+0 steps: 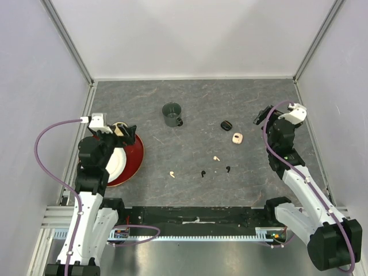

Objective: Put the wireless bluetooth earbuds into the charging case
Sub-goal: Pick up the charging case at the center of the board.

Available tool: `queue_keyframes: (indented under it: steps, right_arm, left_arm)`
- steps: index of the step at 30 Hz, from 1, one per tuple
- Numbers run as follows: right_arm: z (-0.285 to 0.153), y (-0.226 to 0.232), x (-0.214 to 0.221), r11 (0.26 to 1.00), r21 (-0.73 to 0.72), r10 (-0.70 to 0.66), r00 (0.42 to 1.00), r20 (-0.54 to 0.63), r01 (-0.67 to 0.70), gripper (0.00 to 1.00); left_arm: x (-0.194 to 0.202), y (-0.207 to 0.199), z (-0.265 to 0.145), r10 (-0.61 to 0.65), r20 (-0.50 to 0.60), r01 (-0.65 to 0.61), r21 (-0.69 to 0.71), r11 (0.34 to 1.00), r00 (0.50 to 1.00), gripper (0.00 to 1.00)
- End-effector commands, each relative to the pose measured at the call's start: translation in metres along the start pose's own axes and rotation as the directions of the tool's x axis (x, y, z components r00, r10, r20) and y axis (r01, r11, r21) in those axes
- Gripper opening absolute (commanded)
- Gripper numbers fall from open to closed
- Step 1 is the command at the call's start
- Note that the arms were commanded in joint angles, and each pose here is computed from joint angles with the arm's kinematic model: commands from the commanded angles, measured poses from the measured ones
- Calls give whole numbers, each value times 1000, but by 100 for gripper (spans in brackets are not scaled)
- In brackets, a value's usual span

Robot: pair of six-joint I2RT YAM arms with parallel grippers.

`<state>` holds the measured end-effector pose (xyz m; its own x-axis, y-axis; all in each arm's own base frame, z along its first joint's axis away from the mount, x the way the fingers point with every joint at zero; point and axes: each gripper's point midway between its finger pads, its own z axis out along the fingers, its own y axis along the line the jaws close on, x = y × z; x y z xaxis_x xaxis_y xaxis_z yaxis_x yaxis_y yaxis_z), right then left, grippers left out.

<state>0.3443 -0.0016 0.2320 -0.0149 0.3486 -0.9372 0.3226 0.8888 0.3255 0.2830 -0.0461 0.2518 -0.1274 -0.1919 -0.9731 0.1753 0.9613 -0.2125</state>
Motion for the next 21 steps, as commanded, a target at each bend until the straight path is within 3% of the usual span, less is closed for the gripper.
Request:
queue_keyframes:
  steps: [1,4,8,10,14,16,21]
  right_arm:
    - [-5,16,22,996,4,83,975,-204,-84,98]
    - [-6,30,24,994,2,100,947,-305,-105,98]
    - [-13,23,16,988,35,153,951,-268,-149,98]
    - [-26,32,20,990,-62,103,947,-306,-128,98]
    - [-46,35,42,984,-162,7,915,-403,-79,98]
    - [-50,31,61,985,-167,-37,885,-465,-47,98]
    - [-51,30,86,987,-162,-97,821,-563,6,98]
  left_arm:
    - [-16,15,0,-126,19,128,-130,983,992,98]
    - [-15,8,0,-159,-1,158,-107,982,987,98]
    - [6,-2,-5,-226,-87,219,-75,973,970,98]
    - [21,-5,-10,-292,-163,278,-104,955,942,100]
    - [34,-26,-16,-187,-306,206,32,978,934,100]
    - [41,-17,-18,-204,-321,207,-25,978,925,100]
    - [36,-19,-22,-214,-280,217,-18,976,936,100]
